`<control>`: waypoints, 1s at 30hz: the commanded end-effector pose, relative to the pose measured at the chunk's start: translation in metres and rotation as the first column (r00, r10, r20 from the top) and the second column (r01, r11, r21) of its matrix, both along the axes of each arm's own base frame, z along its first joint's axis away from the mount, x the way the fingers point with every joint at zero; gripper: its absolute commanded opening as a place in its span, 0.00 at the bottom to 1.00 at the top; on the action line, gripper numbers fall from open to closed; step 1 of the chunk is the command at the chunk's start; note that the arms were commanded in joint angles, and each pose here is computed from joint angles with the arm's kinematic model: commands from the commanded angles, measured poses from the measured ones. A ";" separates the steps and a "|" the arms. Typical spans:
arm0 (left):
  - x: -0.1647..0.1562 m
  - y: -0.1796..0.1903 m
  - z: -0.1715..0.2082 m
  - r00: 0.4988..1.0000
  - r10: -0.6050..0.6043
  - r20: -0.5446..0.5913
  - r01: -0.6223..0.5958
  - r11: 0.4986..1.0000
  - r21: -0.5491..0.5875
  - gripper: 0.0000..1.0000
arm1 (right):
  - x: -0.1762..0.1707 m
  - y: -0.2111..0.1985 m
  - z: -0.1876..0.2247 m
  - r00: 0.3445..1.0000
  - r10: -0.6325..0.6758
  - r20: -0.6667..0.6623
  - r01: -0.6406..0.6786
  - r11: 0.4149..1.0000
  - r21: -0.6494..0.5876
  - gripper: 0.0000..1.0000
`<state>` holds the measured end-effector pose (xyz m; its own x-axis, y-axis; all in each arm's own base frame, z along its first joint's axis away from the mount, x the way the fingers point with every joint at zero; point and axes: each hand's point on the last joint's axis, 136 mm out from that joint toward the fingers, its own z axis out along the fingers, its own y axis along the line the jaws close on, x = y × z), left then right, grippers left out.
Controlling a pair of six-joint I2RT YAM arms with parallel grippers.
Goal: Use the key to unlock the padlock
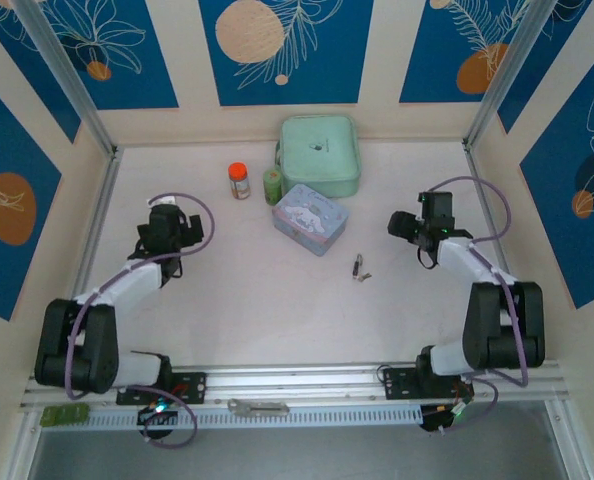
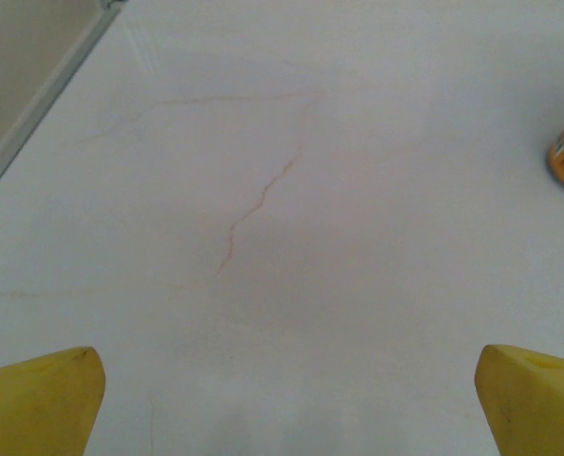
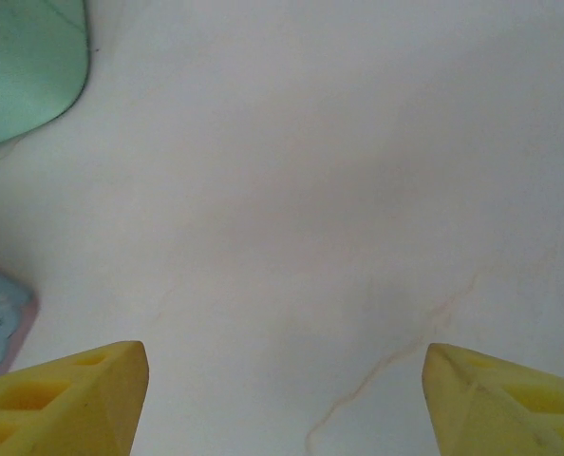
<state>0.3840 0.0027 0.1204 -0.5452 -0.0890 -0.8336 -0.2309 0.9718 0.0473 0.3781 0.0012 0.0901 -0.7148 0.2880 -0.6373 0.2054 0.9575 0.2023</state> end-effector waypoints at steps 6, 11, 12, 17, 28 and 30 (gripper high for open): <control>0.021 -0.006 0.012 0.978 -0.149 0.144 0.126 0.979 0.158 0.99 | 0.031 0.006 0.013 0.938 0.153 0.312 -0.126 0.987 -0.105 0.76; 0.013 -0.019 -0.004 0.954 -0.232 0.192 0.206 0.967 0.148 0.99 | 0.026 0.022 0.009 0.895 0.231 0.381 -0.195 0.972 -0.131 0.84; 0.010 -0.021 -0.010 0.944 -0.246 0.219 0.216 0.965 0.152 0.99 | 0.024 0.023 0.009 0.886 0.236 0.398 -0.196 0.971 -0.139 0.94; 0.005 -0.020 -0.024 0.935 -0.240 0.260 0.207 0.967 0.146 0.99 | 0.019 0.019 0.003 0.875 0.211 0.435 -0.155 0.975 -0.160 0.99; 0.010 -0.010 -0.025 0.950 -0.189 0.249 0.157 0.977 0.141 0.99 | 0.019 0.020 0.004 0.872 0.212 0.441 -0.155 0.974 -0.164 0.99; 0.010 -0.009 -0.025 0.951 -0.183 0.248 0.152 0.979 0.138 0.99 | 0.019 0.020 0.004 0.873 0.214 0.439 -0.157 0.974 -0.162 0.99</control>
<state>0.3866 -0.0151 0.0802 -0.3545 0.1057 -0.9291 -0.0449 0.9905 0.1298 0.3940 0.0212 0.0870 -0.4053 0.1001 -0.9087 -0.0608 0.9888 0.1361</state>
